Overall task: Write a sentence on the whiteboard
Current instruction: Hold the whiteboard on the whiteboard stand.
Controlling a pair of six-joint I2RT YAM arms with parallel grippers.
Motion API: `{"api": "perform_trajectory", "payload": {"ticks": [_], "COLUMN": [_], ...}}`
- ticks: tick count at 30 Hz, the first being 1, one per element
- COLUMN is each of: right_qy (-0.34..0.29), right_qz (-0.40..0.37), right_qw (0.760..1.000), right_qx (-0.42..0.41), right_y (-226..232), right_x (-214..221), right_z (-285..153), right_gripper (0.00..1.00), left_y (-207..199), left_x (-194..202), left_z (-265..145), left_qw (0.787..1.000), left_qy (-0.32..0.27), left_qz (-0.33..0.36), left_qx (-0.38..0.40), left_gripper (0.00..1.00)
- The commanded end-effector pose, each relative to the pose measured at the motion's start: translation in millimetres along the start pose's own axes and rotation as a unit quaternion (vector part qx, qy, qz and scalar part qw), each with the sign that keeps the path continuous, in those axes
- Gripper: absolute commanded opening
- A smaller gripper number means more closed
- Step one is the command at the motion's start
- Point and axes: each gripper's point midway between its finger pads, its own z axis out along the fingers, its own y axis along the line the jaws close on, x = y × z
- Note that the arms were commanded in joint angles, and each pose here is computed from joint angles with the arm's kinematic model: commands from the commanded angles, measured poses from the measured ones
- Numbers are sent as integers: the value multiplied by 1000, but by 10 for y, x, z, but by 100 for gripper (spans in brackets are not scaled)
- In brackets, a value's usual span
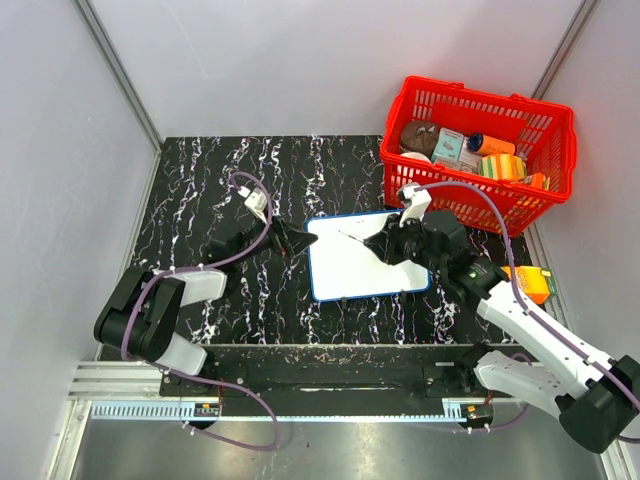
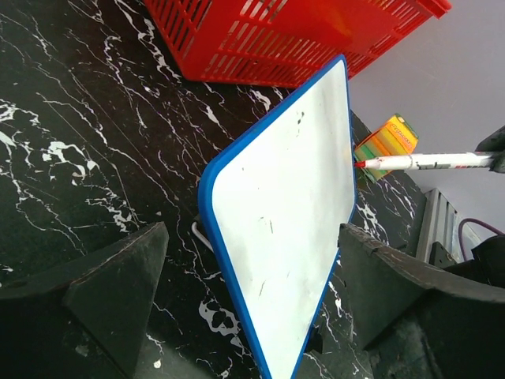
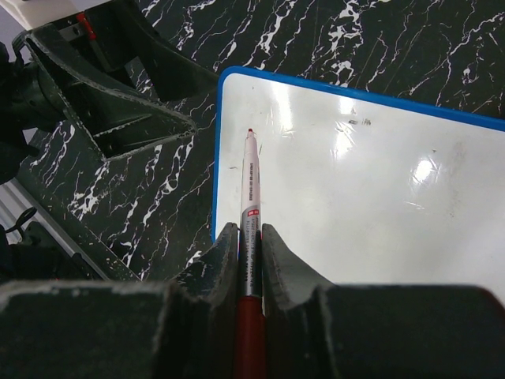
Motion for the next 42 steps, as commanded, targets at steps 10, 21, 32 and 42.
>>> {"api": "perform_trajectory", "payload": {"ticks": [10,21,32,42], "right_qy": [-44,-47,-39,-41], "right_qz": [-10,-14,-26,-72], "right_qw": [999,998,998,996], "right_qx": [-28,-34,-51,-22], "right_y": [177,185,270,327], "right_x": [-348,-367,-351,-282], "right_z": [72,184,225,214], "right_gripper": [0,0,0,0], "left_y": [-107,-189,-170,-74], "left_x": [-33,35,70,109], "left_z": [127,196,217,235], "left_qw": [997,991,990,992], "left_qy": [16,44,59,73], "left_qz": [0,-21,-26,-25], "left_qx": [72,121,122,96], "left_gripper": [81,59,13,0]}}
